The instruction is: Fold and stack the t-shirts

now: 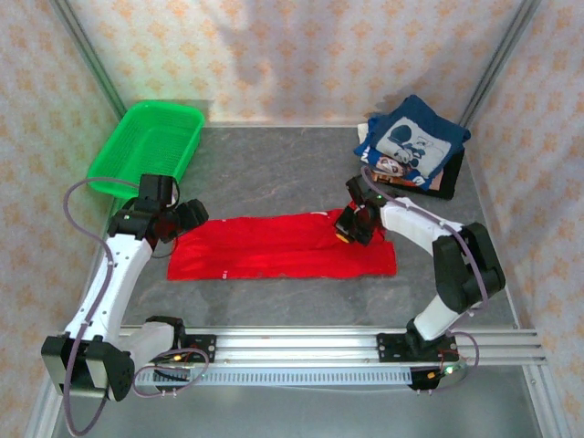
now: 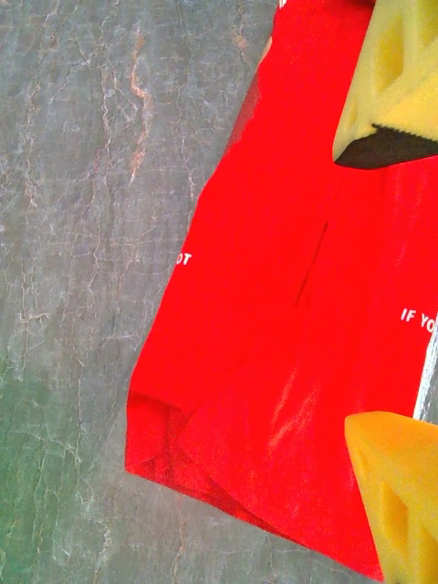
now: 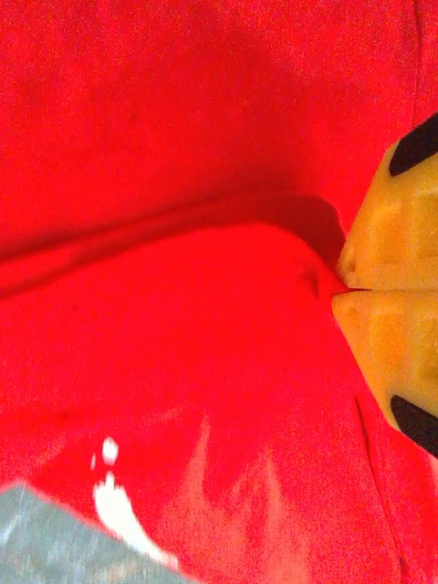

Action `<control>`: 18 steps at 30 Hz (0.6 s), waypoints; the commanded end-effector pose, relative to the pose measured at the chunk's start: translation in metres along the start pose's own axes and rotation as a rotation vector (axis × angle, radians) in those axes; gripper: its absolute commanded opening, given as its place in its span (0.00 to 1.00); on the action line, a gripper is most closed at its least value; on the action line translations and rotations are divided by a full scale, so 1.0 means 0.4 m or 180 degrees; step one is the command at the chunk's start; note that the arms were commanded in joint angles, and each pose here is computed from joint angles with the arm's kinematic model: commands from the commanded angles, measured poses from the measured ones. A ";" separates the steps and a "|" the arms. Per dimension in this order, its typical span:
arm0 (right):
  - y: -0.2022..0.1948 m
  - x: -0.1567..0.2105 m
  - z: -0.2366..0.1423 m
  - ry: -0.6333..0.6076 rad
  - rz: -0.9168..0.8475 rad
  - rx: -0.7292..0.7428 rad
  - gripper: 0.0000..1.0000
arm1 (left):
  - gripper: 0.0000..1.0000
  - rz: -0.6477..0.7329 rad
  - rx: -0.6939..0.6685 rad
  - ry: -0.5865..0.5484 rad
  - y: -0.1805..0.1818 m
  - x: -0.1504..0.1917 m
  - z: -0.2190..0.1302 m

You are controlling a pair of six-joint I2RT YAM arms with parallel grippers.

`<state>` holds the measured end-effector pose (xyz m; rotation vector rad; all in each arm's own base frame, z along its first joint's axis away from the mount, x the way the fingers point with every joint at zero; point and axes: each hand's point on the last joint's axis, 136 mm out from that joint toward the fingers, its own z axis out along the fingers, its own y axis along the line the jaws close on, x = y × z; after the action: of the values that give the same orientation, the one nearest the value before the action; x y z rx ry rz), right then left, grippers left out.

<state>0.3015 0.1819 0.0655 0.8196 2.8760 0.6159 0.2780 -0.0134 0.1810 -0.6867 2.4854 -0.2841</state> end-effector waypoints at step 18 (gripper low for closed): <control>0.235 -0.019 0.077 0.0179 -0.0468 -0.0249 0.00 | 0.72 0.0061 -0.0245 0.0123 0.061 0.066 0.030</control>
<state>0.3587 0.2524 0.0800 0.6342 2.8744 0.7467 0.2637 -0.0090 0.1568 -0.7021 2.5340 -0.2340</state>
